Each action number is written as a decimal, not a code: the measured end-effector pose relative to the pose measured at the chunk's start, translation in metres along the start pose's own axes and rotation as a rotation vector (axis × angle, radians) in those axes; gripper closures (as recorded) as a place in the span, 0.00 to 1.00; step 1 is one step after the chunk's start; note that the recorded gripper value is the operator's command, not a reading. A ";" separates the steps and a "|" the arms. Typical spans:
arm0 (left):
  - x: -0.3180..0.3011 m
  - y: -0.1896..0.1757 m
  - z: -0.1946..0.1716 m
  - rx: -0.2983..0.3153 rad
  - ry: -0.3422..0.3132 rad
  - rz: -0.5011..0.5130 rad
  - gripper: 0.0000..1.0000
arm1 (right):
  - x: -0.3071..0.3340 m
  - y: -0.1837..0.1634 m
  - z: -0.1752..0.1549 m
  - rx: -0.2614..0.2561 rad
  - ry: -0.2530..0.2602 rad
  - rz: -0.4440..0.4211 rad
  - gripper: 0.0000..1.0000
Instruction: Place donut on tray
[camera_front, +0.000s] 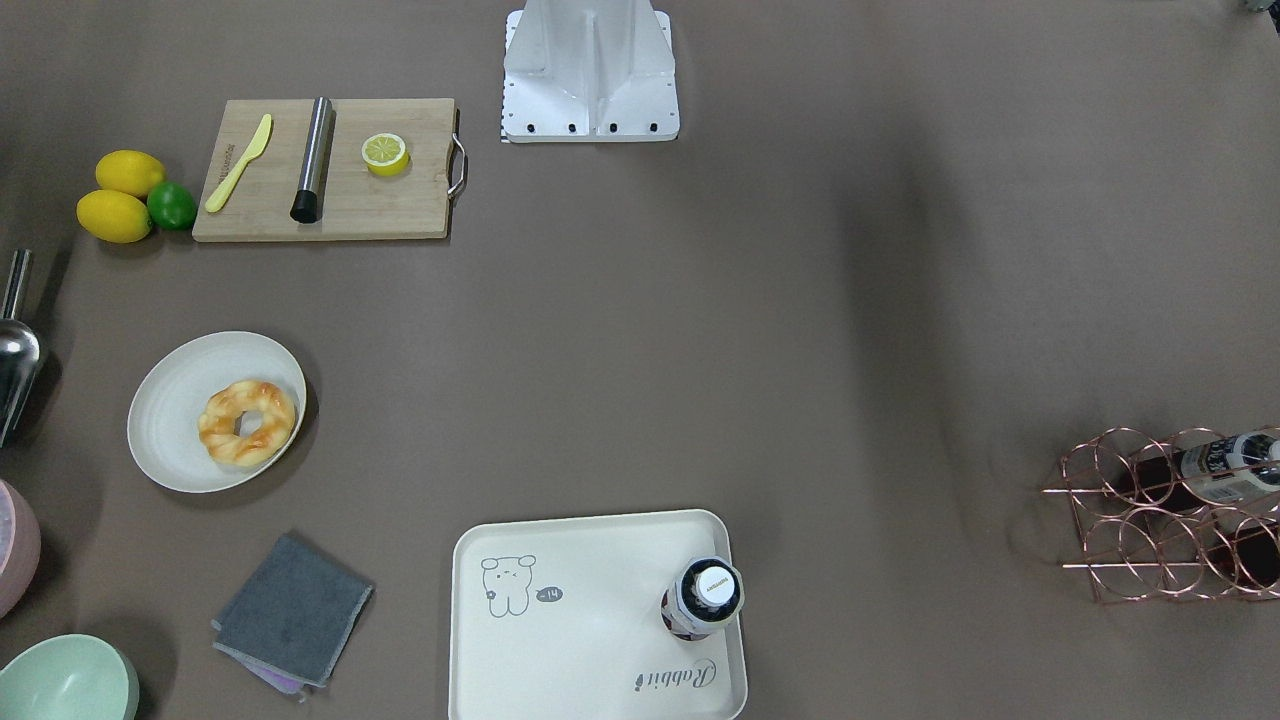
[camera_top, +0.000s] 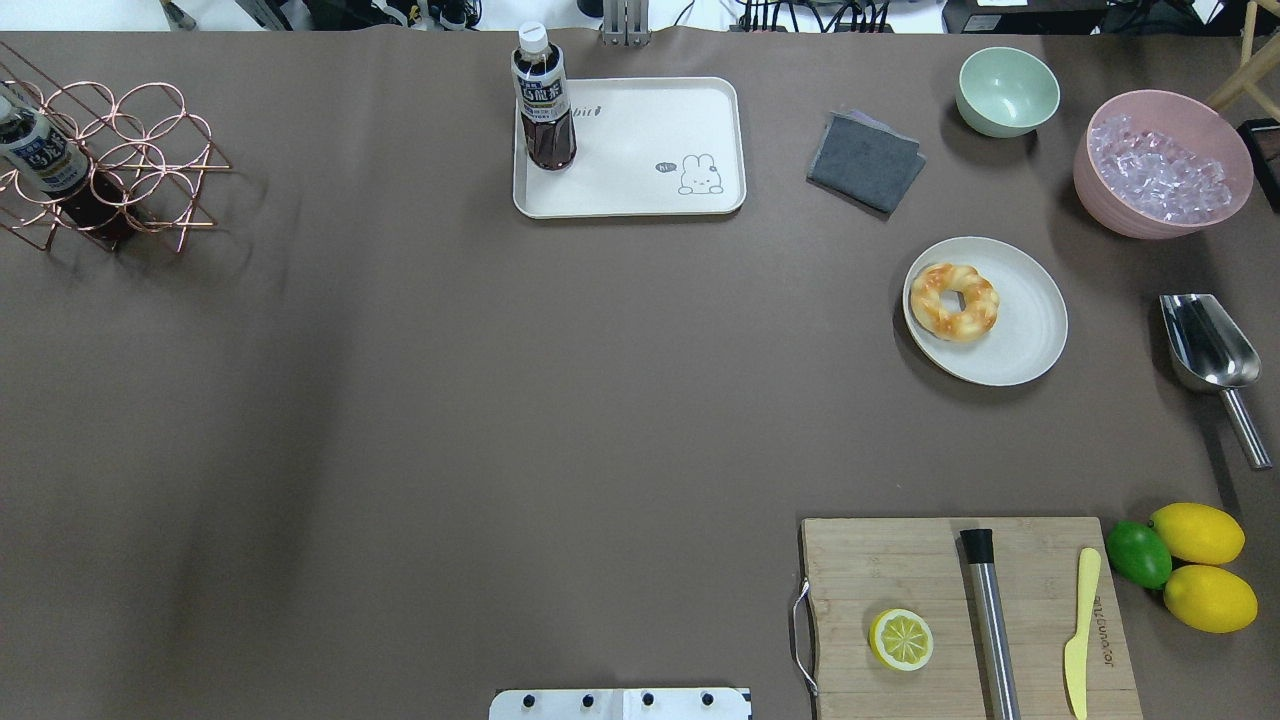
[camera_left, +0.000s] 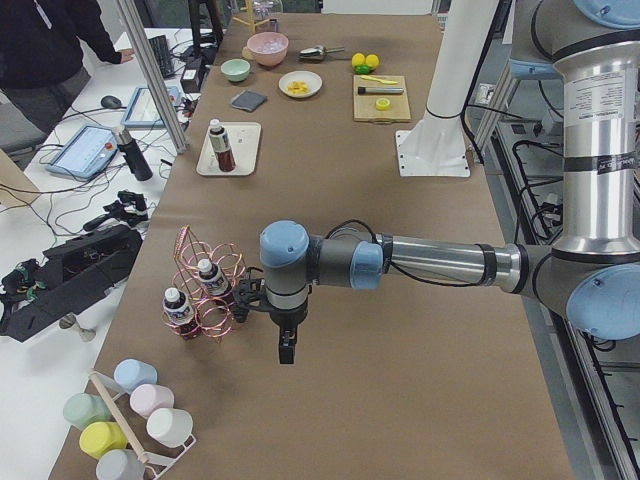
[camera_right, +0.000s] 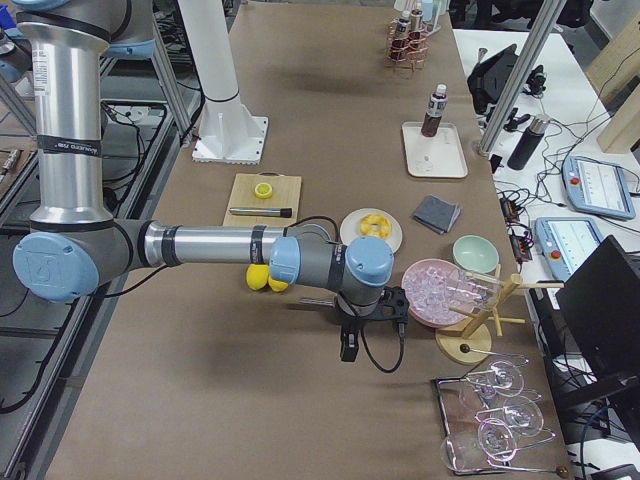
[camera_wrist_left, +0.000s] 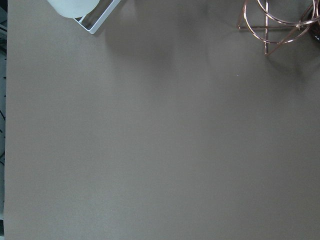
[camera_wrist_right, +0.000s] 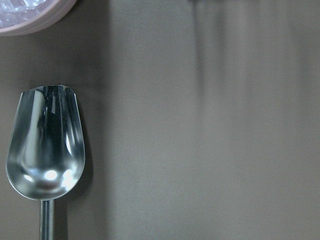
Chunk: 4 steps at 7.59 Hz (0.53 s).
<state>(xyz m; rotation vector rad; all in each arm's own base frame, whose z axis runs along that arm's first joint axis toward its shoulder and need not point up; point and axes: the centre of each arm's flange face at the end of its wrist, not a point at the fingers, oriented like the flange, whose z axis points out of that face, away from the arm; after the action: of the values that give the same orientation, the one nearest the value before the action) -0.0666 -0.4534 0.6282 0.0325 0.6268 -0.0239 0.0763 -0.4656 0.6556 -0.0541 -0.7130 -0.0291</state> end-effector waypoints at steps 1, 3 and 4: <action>0.000 -0.001 0.000 -0.001 0.000 0.000 0.02 | 0.000 0.000 0.000 0.000 0.000 -0.001 0.00; 0.001 -0.003 0.000 -0.003 0.000 -0.002 0.02 | 0.000 0.000 -0.001 0.001 0.001 -0.002 0.00; 0.000 -0.002 0.001 -0.004 0.000 -0.004 0.02 | 0.000 0.000 -0.001 0.001 0.000 -0.001 0.00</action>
<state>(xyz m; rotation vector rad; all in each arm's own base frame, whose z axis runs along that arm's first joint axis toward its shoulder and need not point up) -0.0662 -0.4558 0.6285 0.0271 0.6266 -0.0260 0.0768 -0.4660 0.6551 -0.0526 -0.7133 -0.0296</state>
